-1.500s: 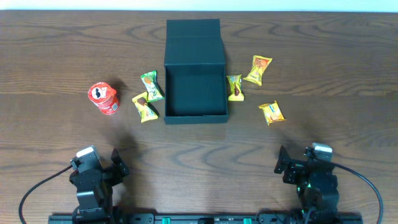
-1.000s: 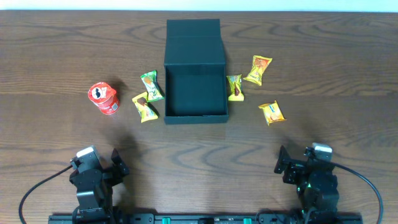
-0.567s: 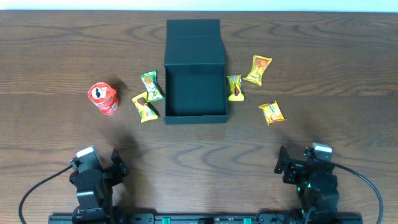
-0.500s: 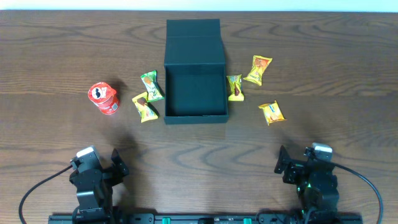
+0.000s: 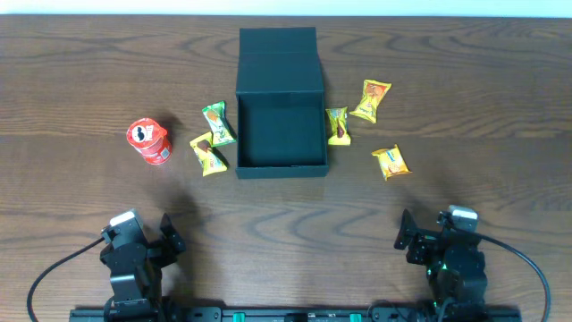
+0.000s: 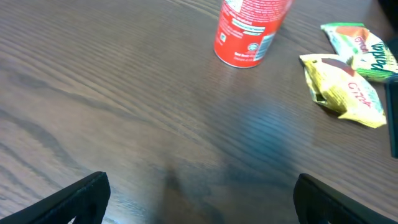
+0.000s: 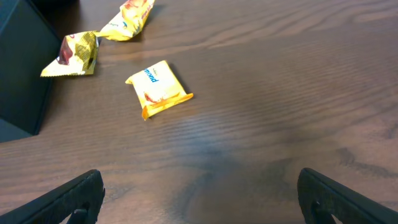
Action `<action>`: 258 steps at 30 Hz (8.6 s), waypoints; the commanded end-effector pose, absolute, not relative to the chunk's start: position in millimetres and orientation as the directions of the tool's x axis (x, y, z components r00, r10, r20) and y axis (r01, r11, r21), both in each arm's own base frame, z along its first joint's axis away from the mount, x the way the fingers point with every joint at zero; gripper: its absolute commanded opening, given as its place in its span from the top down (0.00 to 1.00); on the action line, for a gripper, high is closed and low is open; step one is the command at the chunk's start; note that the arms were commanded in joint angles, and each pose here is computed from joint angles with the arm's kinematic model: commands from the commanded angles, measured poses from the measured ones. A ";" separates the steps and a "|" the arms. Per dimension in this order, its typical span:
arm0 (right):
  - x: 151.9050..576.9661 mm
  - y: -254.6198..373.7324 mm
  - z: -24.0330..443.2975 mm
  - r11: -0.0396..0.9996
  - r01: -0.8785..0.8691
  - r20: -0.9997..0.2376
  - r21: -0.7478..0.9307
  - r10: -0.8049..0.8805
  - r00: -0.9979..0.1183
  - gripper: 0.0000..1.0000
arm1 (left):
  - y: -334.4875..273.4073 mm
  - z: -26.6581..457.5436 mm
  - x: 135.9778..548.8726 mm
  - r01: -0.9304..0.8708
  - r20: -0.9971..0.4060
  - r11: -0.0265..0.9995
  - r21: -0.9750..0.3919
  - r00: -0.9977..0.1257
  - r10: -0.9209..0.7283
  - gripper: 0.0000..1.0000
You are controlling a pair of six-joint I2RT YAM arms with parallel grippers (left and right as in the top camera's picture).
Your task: Pack container
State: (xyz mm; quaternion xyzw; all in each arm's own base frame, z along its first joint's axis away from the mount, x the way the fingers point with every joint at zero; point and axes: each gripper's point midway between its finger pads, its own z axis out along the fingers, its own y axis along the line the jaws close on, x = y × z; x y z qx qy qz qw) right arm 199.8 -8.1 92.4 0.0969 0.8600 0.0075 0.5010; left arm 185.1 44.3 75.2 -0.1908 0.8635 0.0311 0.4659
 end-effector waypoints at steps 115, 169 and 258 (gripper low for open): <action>199.6 -9.0 88.6 0.977 0.173 -0.856 0.124 0.194 -0.480 0.01 | 79.2 11.2 387.7 -0.377 -0.647 0.923 0.070 -0.721 -0.246 0.03; 199.5 -9.0 88.5 0.977 0.173 -0.856 0.125 0.194 -0.480 0.01 | 76.0 28.2 410.1 -0.362 -0.725 0.932 0.015 -0.646 -0.239 0.33; 199.5 -9.0 88.4 0.977 0.173 -0.855 0.124 0.194 -0.480 0.01 | 60.2 48.7 467.1 -0.326 -0.367 0.925 -0.197 -0.850 -0.377 0.02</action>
